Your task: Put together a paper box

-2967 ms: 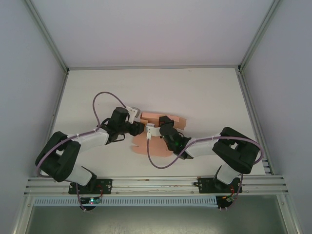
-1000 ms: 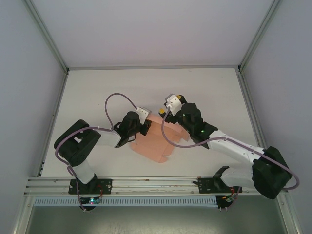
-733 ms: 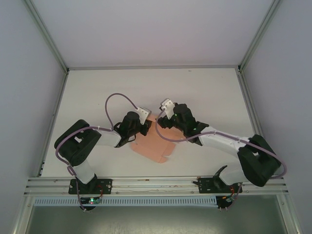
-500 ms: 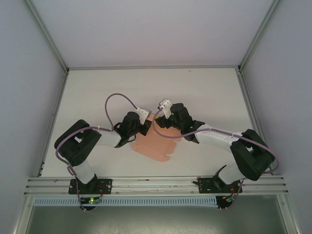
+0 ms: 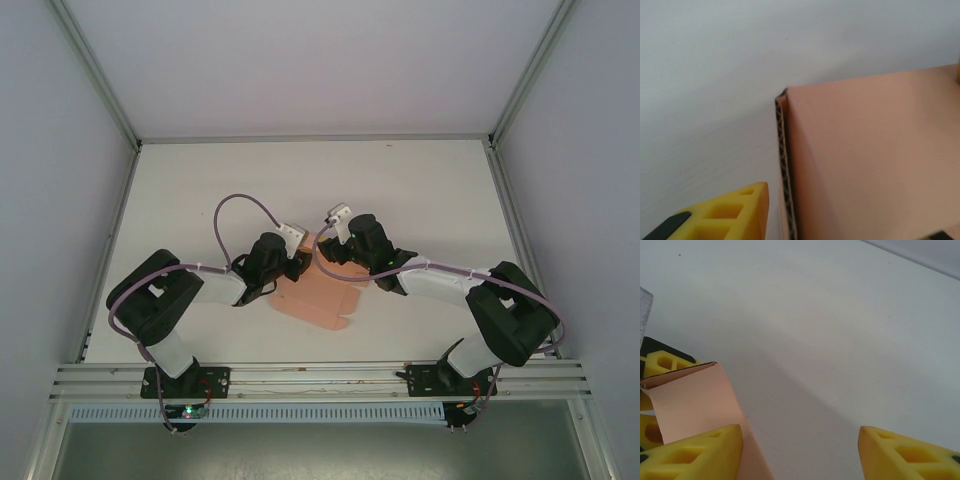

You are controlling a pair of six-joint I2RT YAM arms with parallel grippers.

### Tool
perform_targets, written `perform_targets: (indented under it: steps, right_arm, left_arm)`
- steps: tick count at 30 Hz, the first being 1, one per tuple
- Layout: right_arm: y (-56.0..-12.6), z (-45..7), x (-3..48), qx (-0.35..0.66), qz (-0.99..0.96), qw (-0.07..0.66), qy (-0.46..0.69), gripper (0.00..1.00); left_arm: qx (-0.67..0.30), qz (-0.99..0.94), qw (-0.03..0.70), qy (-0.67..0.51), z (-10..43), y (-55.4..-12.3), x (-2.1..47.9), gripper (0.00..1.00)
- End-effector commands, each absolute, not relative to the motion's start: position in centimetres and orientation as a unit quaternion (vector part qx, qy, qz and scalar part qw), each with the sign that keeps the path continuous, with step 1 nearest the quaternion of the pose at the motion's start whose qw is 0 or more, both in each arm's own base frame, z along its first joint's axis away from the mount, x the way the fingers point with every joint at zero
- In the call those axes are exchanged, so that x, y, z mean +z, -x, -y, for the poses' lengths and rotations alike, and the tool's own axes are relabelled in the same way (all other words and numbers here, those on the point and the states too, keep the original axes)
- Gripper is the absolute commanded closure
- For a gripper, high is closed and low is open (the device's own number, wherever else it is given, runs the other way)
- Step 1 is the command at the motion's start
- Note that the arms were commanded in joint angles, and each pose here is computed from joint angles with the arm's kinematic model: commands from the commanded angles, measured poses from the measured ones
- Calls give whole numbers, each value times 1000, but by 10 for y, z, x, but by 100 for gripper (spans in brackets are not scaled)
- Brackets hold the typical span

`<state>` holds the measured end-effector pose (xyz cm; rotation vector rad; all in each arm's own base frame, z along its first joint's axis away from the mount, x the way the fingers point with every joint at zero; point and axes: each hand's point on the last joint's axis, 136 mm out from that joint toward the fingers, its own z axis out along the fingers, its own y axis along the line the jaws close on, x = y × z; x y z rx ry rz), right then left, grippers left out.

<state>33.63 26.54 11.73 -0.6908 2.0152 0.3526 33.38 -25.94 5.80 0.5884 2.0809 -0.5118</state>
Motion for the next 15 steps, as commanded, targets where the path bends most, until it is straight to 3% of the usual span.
perform_targets:
  steps: [1, 15]
  right_arm:
    - [-313, -252, 72, 125, -857, 398, 301, 38]
    - [-309, -258, 67, 136, -858, 382, 314, 42]
  left_arm:
    - [-184, -846, 445, -230, 251, -331, 56, 63]
    - [-162, -838, 468, -228, 247, -341, 66, 63]
